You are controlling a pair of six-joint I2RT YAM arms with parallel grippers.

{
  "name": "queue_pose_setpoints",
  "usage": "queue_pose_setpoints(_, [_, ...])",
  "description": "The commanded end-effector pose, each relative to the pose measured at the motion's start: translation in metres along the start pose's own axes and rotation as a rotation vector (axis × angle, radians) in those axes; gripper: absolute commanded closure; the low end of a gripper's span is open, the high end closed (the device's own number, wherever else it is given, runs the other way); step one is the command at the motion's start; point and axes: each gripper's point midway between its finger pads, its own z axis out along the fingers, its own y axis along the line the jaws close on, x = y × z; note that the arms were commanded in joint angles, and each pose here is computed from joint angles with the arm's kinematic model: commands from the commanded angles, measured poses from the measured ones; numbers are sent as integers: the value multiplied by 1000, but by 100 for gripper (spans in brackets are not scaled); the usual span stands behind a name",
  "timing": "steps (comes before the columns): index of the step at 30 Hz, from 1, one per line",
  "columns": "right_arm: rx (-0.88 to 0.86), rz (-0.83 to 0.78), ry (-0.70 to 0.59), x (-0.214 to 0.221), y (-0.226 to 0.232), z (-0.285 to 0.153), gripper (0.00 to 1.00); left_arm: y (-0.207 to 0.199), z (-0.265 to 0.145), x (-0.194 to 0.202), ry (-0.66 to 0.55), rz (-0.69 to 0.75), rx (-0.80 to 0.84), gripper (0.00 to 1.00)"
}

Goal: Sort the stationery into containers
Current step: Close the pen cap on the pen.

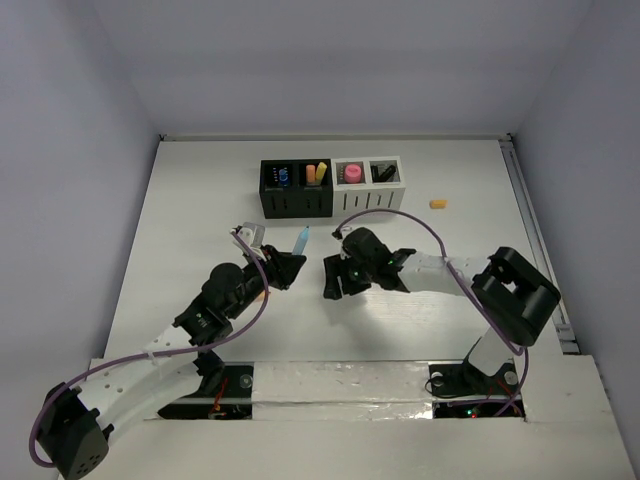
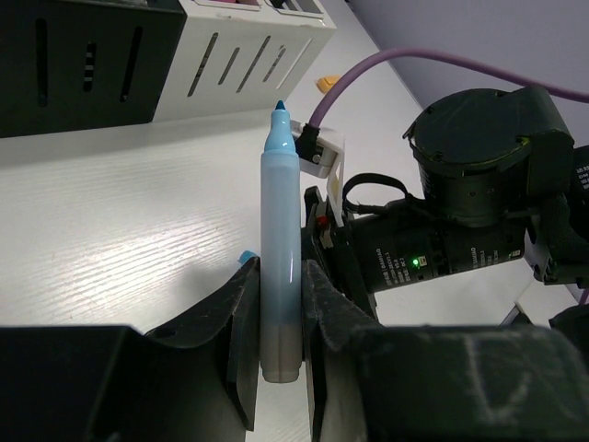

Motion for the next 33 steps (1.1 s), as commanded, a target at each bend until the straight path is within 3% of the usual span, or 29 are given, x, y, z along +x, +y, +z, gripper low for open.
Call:
queue_pose_setpoints(1, [157, 16, -12, -1, -28, 7, 32, -14, 1, -25, -69, -3, 36, 100])
queue_pose_setpoints(8, [265, -4, -9, -6, -45, 2, 32, -14, 1, -25, -70, -2, 37, 100])
queue_pose_setpoints(20, [283, -4, -35, -18, -46, 14, 23, -14, 2, -23, -66, -5, 40, 100])
queue_pose_setpoints(33, [402, -50, 2, -36, -59, 25, 43, -13, 1, -22, -66, -3, 38, 100])
